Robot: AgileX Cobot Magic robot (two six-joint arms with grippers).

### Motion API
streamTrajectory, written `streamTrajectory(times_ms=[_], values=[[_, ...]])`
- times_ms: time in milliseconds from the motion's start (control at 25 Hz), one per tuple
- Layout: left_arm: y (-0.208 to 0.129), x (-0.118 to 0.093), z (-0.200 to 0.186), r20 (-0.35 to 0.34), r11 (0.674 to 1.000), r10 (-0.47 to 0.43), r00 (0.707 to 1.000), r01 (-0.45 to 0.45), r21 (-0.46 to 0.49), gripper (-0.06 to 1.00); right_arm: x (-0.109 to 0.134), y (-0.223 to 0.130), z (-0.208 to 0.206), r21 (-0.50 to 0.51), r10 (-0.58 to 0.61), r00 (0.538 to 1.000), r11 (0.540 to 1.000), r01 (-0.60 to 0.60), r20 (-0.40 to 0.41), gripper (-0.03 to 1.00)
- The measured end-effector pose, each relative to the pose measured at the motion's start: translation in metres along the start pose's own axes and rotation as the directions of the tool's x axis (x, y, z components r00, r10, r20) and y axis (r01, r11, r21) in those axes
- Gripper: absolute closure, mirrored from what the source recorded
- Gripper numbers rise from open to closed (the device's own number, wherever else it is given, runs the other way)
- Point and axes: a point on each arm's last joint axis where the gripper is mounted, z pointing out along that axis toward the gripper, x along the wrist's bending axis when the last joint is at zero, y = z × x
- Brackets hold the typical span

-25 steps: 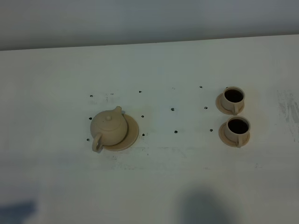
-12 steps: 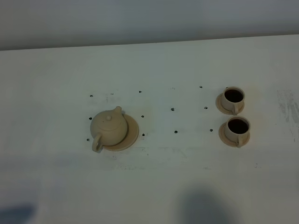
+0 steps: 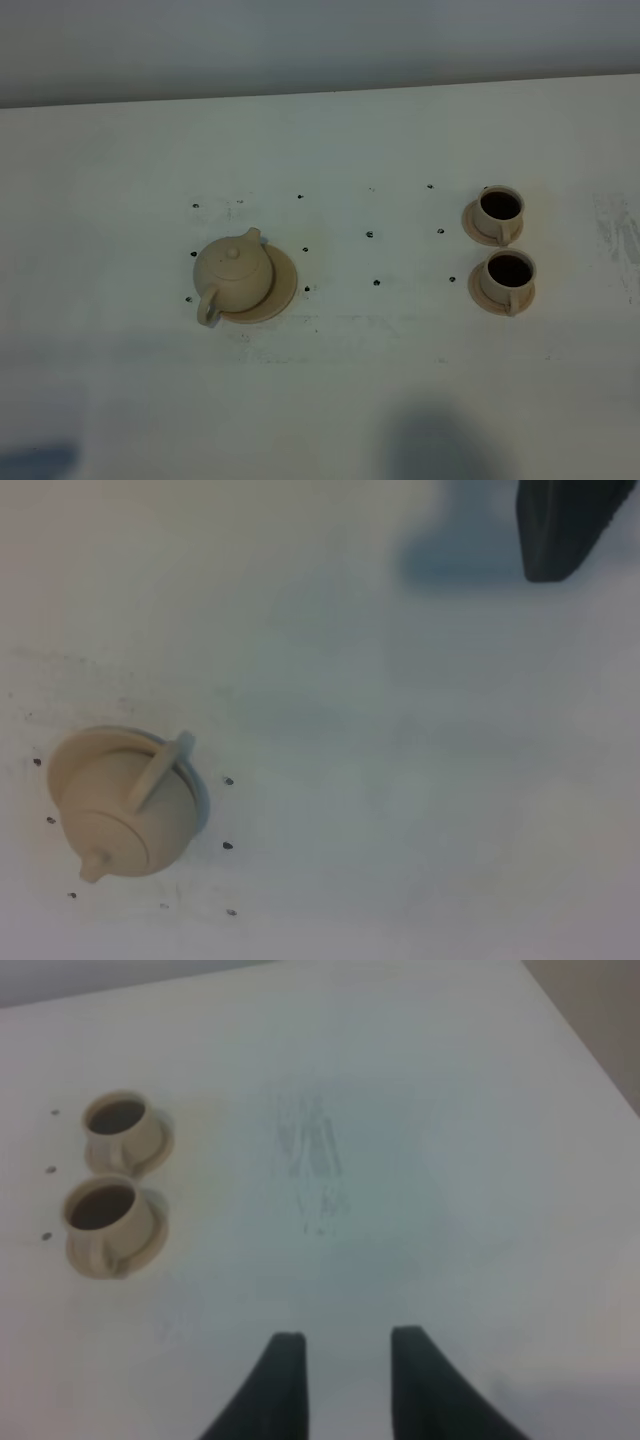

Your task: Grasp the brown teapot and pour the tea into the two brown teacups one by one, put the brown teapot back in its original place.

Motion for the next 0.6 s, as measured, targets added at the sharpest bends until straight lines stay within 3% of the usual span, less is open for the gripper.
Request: streamTrajectory(times_ms=[600], values=[[0.0000, -0.0003, 0.0000, 0.003, 1.000, 0.013, 1.000, -0.013, 0.000, 0.52, 0.0000, 0.0000, 0.0000, 0.000, 0.000, 1.000, 1.000, 0.000, 0.000, 0.75]])
